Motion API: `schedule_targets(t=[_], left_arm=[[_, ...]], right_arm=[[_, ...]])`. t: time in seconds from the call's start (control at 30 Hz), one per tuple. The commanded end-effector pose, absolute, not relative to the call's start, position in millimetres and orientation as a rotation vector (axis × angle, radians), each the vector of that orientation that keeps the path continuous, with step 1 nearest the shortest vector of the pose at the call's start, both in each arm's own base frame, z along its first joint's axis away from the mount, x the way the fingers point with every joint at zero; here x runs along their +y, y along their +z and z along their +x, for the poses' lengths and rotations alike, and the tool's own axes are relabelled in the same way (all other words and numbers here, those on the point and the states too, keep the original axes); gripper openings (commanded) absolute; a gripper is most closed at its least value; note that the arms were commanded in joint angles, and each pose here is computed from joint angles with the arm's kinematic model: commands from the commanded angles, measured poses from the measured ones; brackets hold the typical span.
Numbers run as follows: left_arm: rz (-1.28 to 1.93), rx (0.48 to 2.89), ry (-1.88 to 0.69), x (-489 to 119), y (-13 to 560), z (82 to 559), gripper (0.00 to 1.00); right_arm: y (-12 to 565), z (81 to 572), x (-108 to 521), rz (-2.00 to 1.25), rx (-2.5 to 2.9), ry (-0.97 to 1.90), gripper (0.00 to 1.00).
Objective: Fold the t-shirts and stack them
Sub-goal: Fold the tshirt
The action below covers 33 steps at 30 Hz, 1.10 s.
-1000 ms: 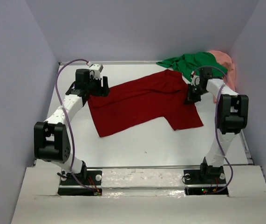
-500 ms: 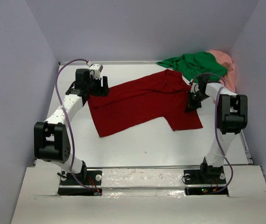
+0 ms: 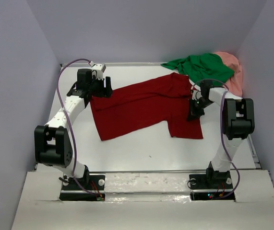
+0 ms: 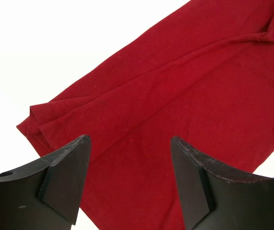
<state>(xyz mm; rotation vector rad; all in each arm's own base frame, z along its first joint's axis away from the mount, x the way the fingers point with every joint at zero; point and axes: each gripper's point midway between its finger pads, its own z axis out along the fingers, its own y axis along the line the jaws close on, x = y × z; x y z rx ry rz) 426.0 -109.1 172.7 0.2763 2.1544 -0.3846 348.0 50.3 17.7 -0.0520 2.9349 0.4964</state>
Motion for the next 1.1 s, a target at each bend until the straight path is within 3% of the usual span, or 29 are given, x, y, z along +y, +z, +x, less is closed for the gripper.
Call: schedule_targets(t=[0.0, 0.4, 0.57, 1.07], left_arm=[[0.312, 2.059, -0.399, -115, 213, 429, 0.77], [0.386, 2.096, -0.428, -120, 212, 421, 0.77], [0.414, 2.111, -0.425, -120, 210, 413, 0.77], [0.486, 2.105, -0.436, -123, 222, 405, 0.78]], right_arm=[[-9, 284, 64, -0.160, 3.183, 0.542, 0.00], [-10, 218, 131, -0.565, 3.309, 0.668, 0.00], [-14, 216, 137, -0.636, 3.314, 0.635, 0.00], [15, 280, 67, -0.750, 3.062, -0.114, 0.00]])
